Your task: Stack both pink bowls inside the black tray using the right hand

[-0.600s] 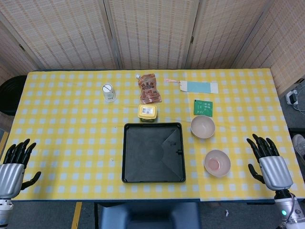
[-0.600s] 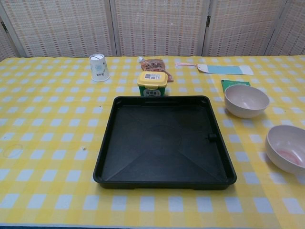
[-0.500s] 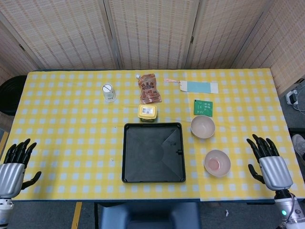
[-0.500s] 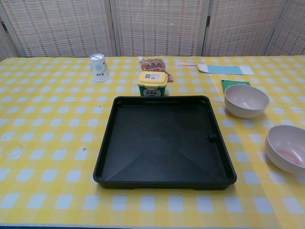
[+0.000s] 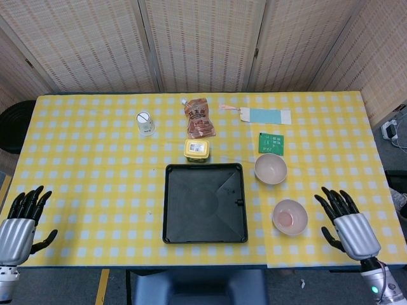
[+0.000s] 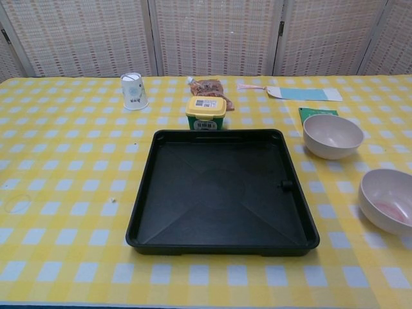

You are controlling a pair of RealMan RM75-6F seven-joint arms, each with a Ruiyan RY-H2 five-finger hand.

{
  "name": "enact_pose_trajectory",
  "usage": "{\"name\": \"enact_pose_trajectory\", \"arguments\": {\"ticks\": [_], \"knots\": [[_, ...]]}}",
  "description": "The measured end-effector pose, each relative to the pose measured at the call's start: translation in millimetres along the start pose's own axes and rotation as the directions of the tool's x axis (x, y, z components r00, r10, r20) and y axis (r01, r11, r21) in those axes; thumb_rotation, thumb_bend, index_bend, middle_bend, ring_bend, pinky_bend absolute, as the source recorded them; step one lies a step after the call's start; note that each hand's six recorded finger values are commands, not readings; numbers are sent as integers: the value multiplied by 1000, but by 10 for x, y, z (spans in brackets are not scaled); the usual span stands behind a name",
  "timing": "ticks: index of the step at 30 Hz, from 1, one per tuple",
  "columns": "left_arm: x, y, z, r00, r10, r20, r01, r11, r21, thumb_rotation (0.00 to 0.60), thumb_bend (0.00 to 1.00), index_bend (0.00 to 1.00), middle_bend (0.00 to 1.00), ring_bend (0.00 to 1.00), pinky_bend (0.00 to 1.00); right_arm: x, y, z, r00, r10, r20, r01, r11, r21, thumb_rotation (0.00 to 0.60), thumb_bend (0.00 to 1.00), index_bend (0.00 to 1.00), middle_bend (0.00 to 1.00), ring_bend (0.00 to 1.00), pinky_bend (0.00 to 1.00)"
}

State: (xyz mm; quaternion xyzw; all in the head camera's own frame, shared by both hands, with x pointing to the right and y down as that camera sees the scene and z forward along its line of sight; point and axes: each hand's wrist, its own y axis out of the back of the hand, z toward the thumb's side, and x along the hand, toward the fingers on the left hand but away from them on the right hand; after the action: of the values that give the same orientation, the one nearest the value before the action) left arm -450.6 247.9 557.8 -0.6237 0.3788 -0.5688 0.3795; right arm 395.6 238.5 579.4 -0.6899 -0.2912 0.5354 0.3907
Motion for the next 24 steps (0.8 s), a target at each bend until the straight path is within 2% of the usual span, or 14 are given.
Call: {"name": "enact_pose_trajectory", "arguments": {"ticks": [5, 8, 16, 24], "knots": [[-2, -8, 9, 1000, -7, 6, 7, 1000, 1, 600, 297, 0, 0, 0, 0, 68, -112, 34, 997, 24, -75, -22, 999, 30, 600, 445, 317, 0, 0, 0], [-9, -4, 23, 1000, -6, 11, 6, 1000, -5, 600, 297, 0, 0, 0, 0, 85, -200, 35, 995, 37, -97, -33, 999, 33, 600, 445, 333, 0, 0, 0], [-5, 1, 14, 1000, -8, 9, 9, 1000, -16, 600, 297, 0, 0, 0, 0, 73, -463, 49, 990, 80, -119, -77, 997, 27, 600, 444, 376, 0, 0, 0], [-2, 8, 4, 1000, -11, 7, 11, 1000, -18, 600, 297, 0, 0, 0, 0, -72, -664, 89, 984, 118, -131, -114, 993, 37, 600, 444, 403, 0, 0, 0]]}}
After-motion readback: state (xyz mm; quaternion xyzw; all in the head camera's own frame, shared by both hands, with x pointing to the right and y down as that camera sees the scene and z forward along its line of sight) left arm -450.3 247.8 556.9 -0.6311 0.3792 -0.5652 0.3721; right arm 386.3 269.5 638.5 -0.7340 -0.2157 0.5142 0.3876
